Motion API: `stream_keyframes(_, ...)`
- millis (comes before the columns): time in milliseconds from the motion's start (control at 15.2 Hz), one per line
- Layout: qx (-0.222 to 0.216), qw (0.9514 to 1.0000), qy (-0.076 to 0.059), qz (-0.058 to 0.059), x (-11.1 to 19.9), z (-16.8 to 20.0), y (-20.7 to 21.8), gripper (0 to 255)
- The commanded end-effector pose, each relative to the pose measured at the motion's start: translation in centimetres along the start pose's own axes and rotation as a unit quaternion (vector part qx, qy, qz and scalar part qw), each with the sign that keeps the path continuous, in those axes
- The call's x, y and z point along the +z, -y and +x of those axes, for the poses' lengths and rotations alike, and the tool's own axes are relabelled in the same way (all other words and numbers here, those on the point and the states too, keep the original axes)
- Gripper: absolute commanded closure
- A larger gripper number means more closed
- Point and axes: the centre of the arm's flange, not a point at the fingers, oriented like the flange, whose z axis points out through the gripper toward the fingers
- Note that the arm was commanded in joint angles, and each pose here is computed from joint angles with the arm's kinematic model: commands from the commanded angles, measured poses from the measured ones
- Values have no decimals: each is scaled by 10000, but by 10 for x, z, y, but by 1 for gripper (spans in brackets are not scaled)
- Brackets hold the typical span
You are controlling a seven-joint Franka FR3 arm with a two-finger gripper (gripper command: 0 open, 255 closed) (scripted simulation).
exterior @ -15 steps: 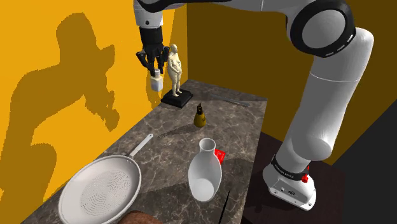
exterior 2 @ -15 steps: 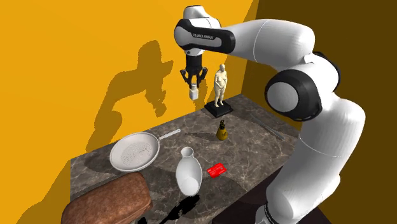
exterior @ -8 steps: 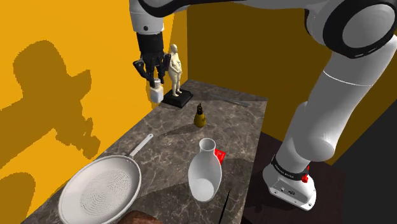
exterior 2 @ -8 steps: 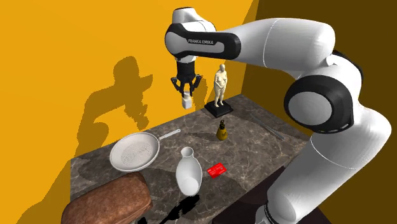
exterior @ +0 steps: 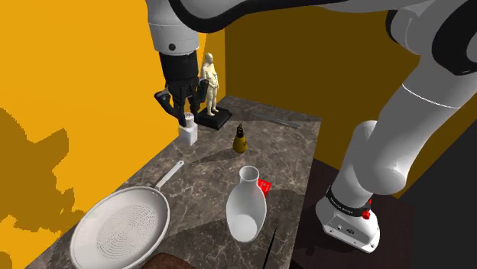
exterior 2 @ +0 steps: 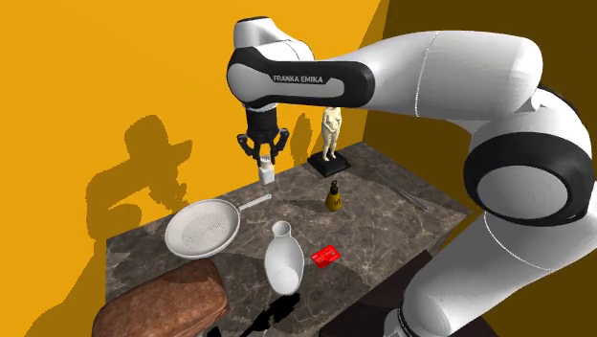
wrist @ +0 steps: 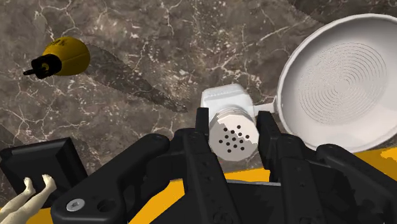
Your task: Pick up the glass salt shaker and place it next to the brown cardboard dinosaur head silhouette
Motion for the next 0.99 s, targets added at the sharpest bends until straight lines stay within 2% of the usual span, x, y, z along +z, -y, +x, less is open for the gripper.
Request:
stream_keyframes(0, 7, 10000, 0, 0, 0, -20, 17, 255)
stream_keyframes(528, 7, 10000, 0, 0, 2, -105, 87, 255)
stream_keyframes(924, 7, 10000, 0, 0, 34, -105, 86, 255)
